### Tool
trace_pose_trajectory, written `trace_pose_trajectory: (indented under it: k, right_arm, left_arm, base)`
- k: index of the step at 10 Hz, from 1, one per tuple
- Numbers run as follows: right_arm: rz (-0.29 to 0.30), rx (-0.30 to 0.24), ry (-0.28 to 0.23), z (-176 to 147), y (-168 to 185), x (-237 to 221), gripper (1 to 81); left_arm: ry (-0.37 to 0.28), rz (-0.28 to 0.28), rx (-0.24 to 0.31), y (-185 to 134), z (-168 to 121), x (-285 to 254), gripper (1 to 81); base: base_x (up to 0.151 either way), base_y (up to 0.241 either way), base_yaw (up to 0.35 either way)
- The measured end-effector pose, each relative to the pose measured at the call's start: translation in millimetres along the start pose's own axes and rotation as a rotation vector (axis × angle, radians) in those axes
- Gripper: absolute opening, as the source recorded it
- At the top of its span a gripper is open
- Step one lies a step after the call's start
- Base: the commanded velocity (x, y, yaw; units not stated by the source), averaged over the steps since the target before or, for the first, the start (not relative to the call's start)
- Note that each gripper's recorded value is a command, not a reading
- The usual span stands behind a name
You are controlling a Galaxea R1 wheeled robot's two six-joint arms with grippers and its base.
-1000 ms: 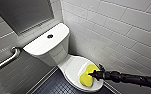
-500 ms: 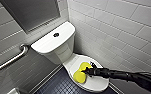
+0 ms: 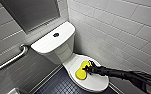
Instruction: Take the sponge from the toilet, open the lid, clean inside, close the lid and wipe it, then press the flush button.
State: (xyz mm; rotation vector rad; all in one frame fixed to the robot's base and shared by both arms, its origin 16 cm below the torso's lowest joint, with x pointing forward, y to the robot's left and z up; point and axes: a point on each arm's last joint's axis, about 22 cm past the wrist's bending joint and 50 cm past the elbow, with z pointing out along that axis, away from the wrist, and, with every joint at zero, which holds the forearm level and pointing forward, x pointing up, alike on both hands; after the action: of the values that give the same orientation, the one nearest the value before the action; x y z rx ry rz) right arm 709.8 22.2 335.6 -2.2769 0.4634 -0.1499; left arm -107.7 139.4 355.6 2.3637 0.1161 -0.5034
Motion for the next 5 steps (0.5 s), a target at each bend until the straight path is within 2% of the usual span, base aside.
trace_pose_trajectory:
  k: [1, 3, 5]
  right_arm:
    - [0.008, -0.01, 0.025, 10, 4, 7, 1.0]
    - [0.026, 0.004, 0.078, 20, 13, 20, 1.0]
    - [0.033, 0.02, 0.1, 23, 17, 25, 1.0]
  left_arm:
    - [0.0, 0.0, 0.0, 0, 0, 0, 81.1]
    - [0.0, 0.0, 0.001, 0, 2, 0, 81.1]
    - [-0.001, 0.0, 0.002, 1, 3, 0, 81.1]
  base:
    - [0.0, 0.0, 0.0]
    - [0.0, 0.0, 0.0]
    - [0.0, 0.0, 0.0]
